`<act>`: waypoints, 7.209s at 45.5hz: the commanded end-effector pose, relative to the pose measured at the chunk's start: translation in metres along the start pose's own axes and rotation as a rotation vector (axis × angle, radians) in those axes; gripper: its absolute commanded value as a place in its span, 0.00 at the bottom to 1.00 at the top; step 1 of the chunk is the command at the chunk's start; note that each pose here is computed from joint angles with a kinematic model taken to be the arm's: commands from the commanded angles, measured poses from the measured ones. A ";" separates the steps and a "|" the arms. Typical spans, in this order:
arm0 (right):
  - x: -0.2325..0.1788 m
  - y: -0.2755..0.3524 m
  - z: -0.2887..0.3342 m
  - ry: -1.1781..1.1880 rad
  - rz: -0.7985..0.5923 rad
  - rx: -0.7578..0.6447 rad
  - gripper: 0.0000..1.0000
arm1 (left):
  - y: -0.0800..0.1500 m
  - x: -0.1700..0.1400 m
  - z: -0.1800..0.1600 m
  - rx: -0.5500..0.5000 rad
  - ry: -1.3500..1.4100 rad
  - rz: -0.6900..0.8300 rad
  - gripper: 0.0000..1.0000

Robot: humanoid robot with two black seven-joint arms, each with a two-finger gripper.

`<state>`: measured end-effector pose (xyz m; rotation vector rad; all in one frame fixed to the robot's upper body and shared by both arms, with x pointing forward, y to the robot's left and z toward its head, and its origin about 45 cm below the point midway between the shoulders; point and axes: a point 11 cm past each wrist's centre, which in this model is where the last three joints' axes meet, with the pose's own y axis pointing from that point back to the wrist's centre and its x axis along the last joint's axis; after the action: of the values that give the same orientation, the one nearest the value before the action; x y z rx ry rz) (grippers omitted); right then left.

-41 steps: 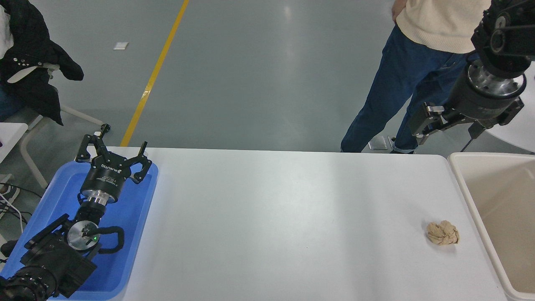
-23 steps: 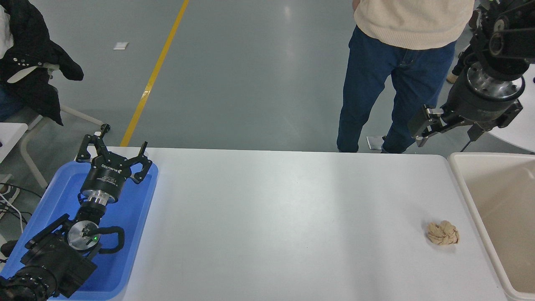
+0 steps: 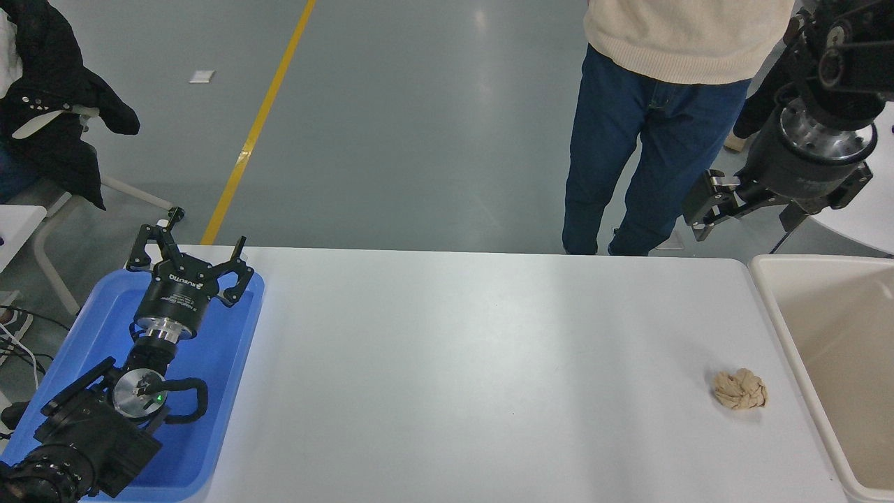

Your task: Pick up paper ball place in dustbin

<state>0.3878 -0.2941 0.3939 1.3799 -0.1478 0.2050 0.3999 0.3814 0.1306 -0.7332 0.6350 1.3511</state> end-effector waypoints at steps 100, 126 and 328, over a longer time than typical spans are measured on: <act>-0.131 -0.257 0.097 -0.296 0.001 0.016 1.00 | 0.001 0.002 0.001 -0.004 0.001 0.006 1.00; -0.138 -0.294 0.099 -0.356 0.037 0.007 1.00 | 0.001 0.001 0.001 -0.004 0.001 0.005 1.00; -0.157 -0.158 0.296 -0.778 -0.057 -0.126 0.00 | 0.001 0.002 0.001 -0.004 0.001 0.006 1.00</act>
<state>0.3143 -0.5867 0.3331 1.3140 -0.7376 -0.2590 0.3990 0.3831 0.1299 -0.7361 0.6363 1.3573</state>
